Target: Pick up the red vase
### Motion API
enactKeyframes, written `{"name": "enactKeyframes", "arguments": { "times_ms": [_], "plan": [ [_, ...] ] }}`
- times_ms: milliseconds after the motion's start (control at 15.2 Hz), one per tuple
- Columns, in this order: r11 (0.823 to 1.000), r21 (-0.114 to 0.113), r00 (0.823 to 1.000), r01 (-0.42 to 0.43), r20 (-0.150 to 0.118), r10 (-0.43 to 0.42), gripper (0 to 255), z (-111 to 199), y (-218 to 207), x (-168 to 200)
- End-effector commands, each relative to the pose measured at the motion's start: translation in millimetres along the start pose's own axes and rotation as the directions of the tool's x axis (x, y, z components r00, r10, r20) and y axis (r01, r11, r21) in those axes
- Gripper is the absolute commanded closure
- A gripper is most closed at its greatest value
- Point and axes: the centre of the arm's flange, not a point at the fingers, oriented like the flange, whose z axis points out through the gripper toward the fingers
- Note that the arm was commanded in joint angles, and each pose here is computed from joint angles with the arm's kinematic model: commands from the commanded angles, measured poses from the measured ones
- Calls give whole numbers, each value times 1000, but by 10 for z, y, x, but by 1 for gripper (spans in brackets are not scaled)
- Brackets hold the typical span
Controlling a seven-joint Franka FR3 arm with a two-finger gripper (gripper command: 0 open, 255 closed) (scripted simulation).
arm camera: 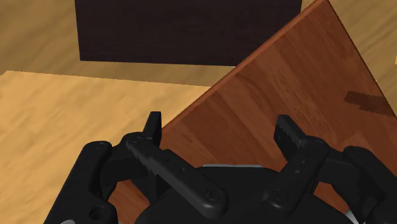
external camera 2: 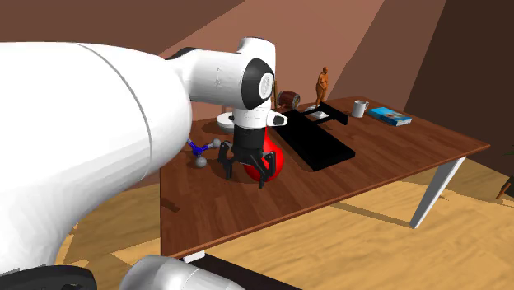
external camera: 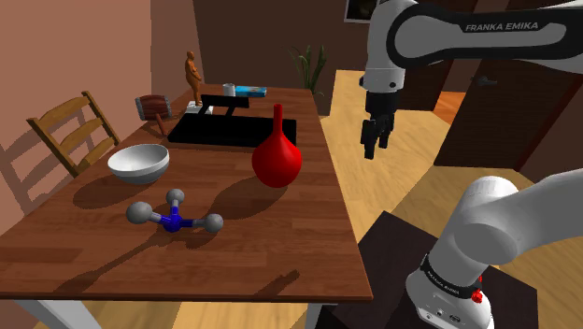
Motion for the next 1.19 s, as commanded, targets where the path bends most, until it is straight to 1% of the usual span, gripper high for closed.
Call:
{"name": "enactKeyframes", "arguments": {
  "times_ms": [0,1122],
  "plan": [
    [1000,0,1000,0,0,0,0,0,0,0],
    [999,-28,999,-34,-31,33,0,-839,-420,2001]
  ]
}}
